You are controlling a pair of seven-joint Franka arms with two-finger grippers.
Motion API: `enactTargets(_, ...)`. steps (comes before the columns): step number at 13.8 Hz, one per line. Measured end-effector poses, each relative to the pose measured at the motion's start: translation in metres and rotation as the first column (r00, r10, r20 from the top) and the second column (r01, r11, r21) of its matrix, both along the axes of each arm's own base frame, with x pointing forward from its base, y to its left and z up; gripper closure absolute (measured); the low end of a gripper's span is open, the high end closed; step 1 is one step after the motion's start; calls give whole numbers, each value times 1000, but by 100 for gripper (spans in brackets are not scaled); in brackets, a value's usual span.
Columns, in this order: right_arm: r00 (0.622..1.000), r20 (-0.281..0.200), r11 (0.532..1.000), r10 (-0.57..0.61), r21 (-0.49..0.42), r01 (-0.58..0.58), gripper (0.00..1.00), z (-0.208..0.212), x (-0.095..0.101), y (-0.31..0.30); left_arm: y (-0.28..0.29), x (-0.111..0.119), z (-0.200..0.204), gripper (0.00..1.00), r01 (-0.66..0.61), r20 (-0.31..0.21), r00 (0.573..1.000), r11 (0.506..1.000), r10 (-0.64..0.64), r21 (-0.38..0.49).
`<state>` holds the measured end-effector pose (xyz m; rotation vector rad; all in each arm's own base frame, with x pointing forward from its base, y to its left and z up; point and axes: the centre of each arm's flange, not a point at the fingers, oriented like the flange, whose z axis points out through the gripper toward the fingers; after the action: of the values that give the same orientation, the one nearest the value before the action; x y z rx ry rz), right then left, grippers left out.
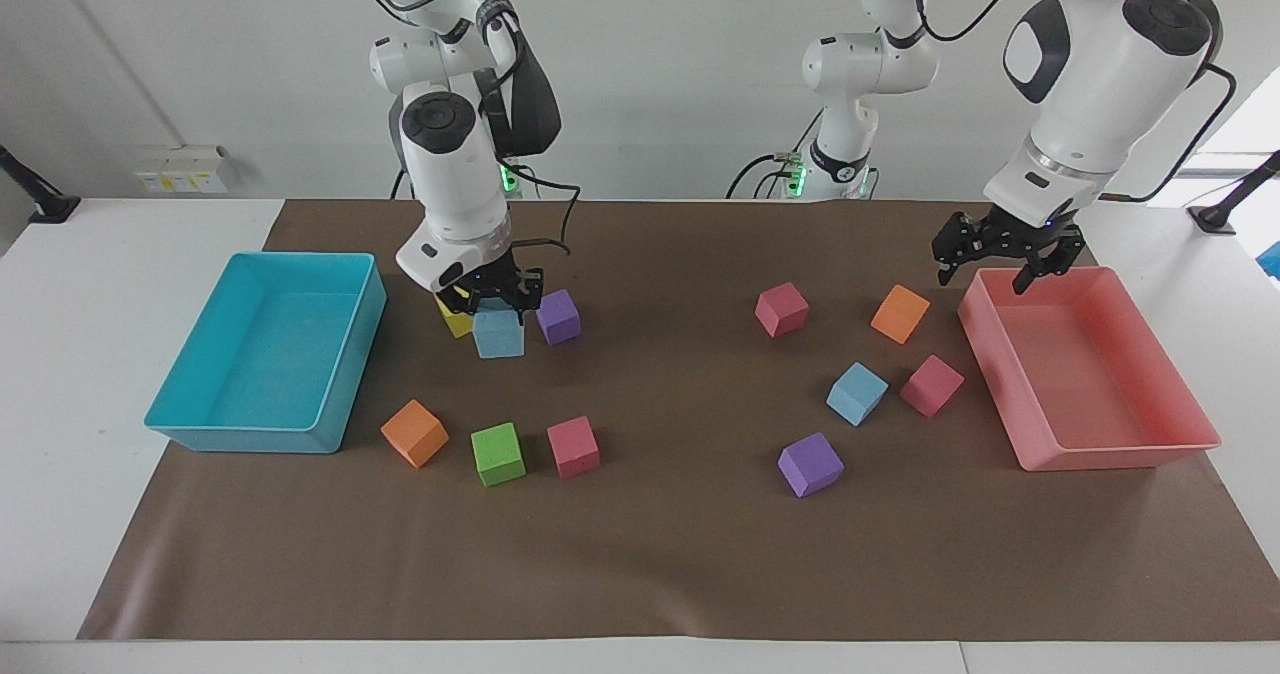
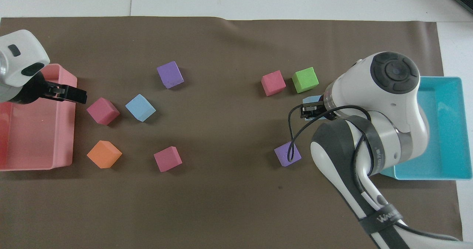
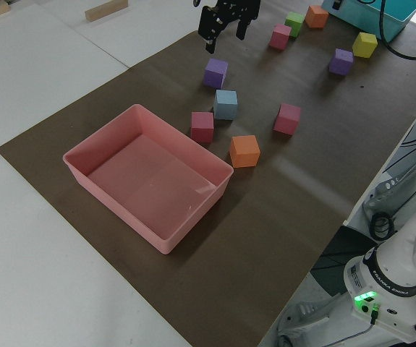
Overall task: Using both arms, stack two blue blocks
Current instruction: 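Lift the blue cube with the right gripper toward the table center, then lower the blue cube with the right gripper while the left gripper grasps another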
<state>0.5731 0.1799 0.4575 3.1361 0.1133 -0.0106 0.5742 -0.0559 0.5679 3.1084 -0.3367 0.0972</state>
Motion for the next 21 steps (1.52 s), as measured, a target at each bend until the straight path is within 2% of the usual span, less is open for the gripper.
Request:
enactTargets(2,1000,-6,1000,17,1,-17,45,4,1,25,1,2,-5,0,-3,11,1000,1000,3,-1)
enactTargets(5,999,-40,1000,4,-11,-4,45,-1,-2,77,2,2,-9,0,-3,9,1000,1000,3,-1)
enactTargets(10,996,-61,997,-62,-40,60,45,-64,-6,190,-1,1,-21,0,1,0,1000,1000,-1,0)
enactTargets(14,996,-51,997,-73,18,74,45,-93,-11,228,-26,7,-60,0,-7,3,1000,1000,7,-6)
enactTargets(16,997,-44,998,-61,26,63,45,-100,-15,236,-51,13,-89,0,-93,6,996,995,94,-19)
enactTargets(19,997,-73,1000,-23,12,24,45,-123,-22,233,-81,27,-151,0,-245,-14,970,969,244,-33)
enactTargets(21,995,-91,999,-28,18,29,45,-130,-25,232,-83,33,-176,0,-294,-35,955,955,293,-29)
